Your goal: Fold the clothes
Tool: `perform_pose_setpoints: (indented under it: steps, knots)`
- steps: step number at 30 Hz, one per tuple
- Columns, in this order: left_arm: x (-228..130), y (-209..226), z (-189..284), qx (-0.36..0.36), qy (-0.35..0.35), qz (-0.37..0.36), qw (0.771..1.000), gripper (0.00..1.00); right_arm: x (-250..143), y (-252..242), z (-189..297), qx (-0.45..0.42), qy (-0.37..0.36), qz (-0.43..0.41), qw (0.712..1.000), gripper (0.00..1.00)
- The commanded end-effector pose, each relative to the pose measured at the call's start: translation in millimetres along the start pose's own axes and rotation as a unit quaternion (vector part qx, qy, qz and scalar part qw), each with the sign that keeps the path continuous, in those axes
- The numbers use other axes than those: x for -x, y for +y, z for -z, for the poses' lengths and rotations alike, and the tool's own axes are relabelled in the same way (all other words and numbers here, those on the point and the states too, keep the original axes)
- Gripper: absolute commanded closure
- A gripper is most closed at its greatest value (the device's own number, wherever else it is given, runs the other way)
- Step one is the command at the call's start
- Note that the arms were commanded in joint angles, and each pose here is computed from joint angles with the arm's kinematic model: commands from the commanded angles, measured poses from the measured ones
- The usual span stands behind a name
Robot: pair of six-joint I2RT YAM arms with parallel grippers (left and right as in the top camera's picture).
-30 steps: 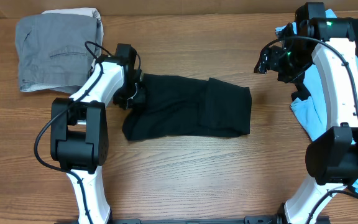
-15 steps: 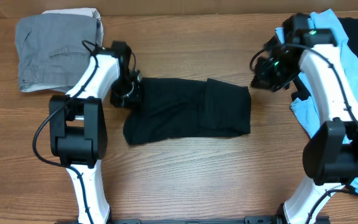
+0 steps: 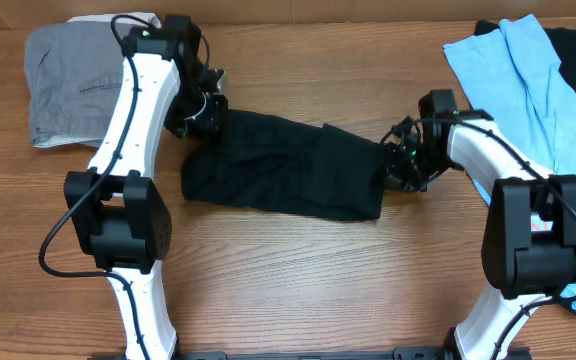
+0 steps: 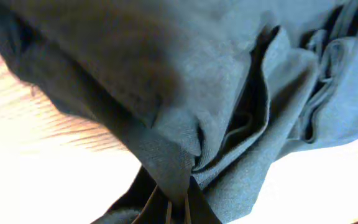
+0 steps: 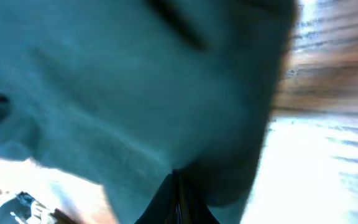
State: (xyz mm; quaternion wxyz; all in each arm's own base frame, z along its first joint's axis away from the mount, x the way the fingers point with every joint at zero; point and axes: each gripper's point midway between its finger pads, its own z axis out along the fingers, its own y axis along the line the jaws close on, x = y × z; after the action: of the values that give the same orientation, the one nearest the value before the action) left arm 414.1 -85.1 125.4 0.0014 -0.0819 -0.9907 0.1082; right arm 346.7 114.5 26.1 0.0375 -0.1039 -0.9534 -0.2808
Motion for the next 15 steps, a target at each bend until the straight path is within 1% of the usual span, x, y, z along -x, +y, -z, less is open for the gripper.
perform_pose_setpoints:
  steps: [1,6,9,11,15]
  knots:
    - [9.1,-24.1,39.4,-0.002,-0.047,-0.06,0.997,0.96,-6.3,0.3,-7.1,0.019,0.004,-0.025,1.0,0.96]
    - [6.1,-49.2,51.0,0.011,-0.051,-0.1,0.994,0.96,-5.6,10.3,-5.3,0.045,0.006,-0.02,0.999,0.96]
    - [5.6,-69.8,46.9,0.008,-0.051,-0.124,0.991,0.96,-0.4,25.2,8.8,0.074,-0.003,-0.008,0.997,0.96]
    - [6.0,-85.0,43.5,0.007,-0.053,-0.143,0.988,0.96,4.7,34.7,26.4,0.08,-0.021,0.001,0.997,0.96]
    - [15.7,-118.4,34.6,0.019,-0.077,-0.186,0.979,0.96,14.4,64.0,87.7,0.096,-0.078,0.027,0.992,0.96]
